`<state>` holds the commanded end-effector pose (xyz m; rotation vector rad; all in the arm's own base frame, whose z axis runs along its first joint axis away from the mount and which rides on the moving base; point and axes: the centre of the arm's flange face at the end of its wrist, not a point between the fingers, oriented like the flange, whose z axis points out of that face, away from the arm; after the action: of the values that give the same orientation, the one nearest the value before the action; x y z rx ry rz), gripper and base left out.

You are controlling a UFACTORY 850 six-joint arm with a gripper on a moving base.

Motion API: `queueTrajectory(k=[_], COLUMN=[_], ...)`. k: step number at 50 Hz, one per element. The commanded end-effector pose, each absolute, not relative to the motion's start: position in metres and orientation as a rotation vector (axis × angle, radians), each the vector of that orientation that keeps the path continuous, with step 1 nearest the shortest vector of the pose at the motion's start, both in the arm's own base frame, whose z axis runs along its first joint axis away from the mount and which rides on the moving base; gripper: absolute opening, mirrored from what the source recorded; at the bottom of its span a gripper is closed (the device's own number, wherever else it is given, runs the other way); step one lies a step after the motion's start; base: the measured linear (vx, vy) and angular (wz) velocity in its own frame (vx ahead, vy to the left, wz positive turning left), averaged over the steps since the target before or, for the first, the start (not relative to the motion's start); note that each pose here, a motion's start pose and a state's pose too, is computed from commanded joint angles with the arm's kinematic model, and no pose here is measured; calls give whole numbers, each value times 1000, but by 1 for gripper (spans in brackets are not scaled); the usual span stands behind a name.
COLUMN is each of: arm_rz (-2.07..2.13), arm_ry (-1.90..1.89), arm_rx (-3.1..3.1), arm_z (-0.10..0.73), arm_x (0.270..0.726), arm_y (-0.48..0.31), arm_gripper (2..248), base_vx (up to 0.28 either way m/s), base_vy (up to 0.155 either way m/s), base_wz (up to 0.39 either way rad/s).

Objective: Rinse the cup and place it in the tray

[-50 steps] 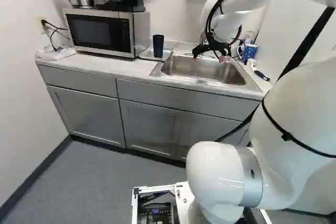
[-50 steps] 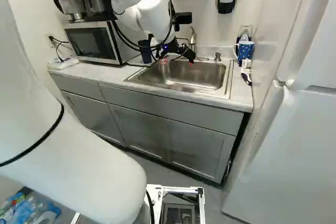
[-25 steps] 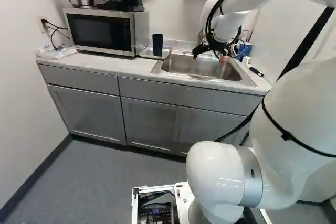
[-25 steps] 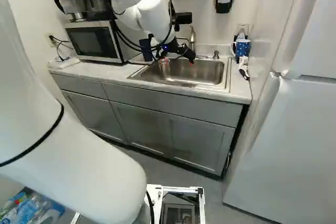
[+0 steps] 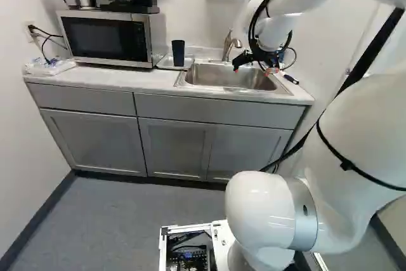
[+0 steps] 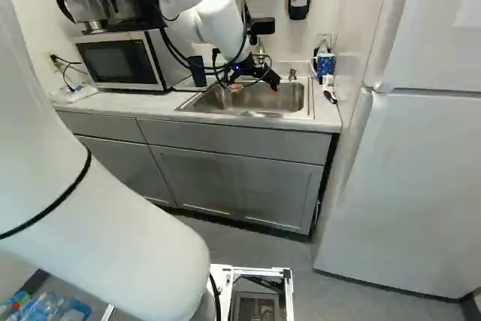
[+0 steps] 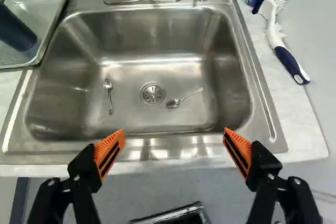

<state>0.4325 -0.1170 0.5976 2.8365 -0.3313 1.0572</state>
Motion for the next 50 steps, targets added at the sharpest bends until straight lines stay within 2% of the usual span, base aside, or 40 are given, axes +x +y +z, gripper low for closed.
queueTrajectory(k=[28,50], arm_rz=[1057,1057], arm_ry=[-331,-331], arm_rx=[2836,2836], arm_z=[598,598], arm_x=[433,433], arm_y=[-117,-117], arm_gripper=[247,247], base_vx=[-95,-150], base_vy=[65,47], base_wz=[-169,-165])
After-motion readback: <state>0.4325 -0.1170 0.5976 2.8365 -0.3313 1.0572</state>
